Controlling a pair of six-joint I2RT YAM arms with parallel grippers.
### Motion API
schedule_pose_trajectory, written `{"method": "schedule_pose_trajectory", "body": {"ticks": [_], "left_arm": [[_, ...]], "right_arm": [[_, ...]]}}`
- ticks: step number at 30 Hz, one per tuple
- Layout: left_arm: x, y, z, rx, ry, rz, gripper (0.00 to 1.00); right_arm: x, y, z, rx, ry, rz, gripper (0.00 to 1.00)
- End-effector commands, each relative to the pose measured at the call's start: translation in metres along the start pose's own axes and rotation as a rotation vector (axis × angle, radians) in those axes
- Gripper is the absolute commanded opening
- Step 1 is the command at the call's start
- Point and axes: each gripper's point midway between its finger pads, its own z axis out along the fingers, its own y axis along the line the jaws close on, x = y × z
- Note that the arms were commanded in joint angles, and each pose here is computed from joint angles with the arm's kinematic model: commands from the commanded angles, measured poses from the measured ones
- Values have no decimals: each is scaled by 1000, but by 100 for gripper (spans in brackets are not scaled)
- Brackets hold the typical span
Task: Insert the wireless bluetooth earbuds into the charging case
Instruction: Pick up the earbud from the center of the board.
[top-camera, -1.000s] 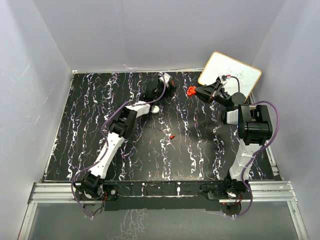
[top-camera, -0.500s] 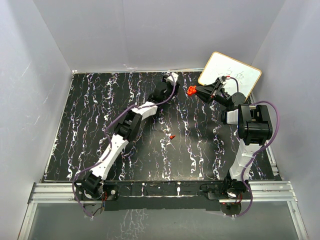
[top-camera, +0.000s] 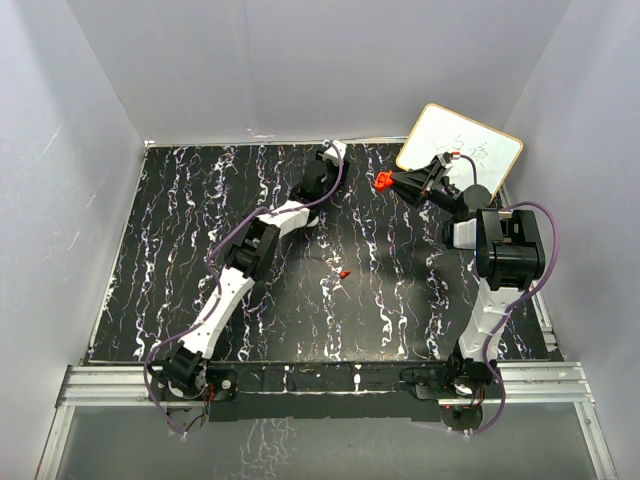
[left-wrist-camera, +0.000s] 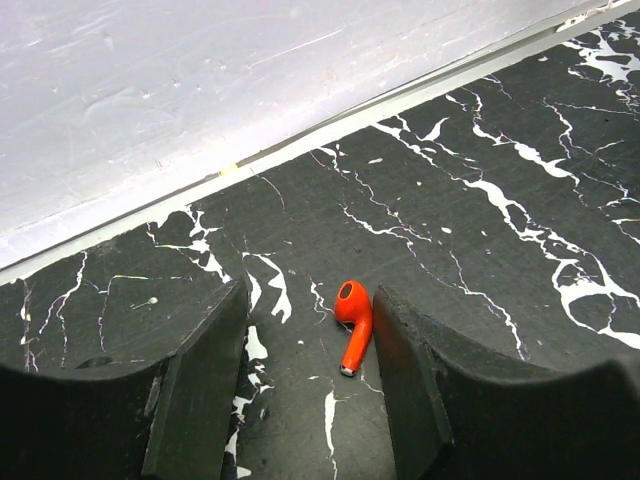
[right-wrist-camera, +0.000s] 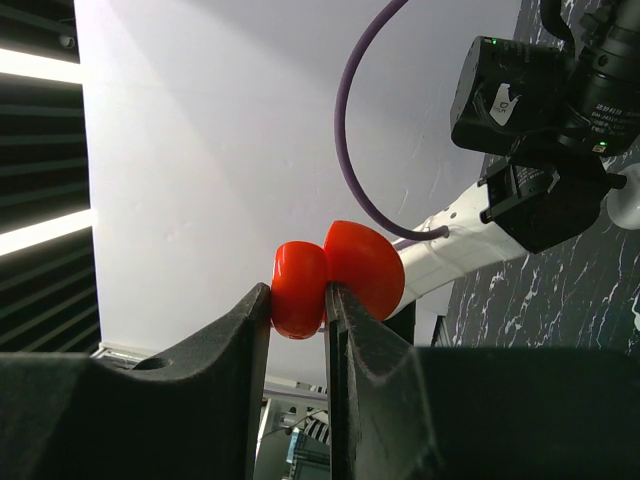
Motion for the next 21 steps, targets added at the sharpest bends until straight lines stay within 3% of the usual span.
{"method": "schedule_pose_trajectory", "body": {"ticks": [1, 9, 21], "left_arm": [[2, 0, 1, 39, -9, -9, 51], [10, -11, -1, 121, -2, 2, 49], [11, -10, -2, 142, 11, -9, 24]], "right_arm": [[20, 48, -5, -183, 42, -321, 0], [19, 46, -5, -180, 42, -316, 0], [19, 45, -5, -178, 40, -317, 0]]}}
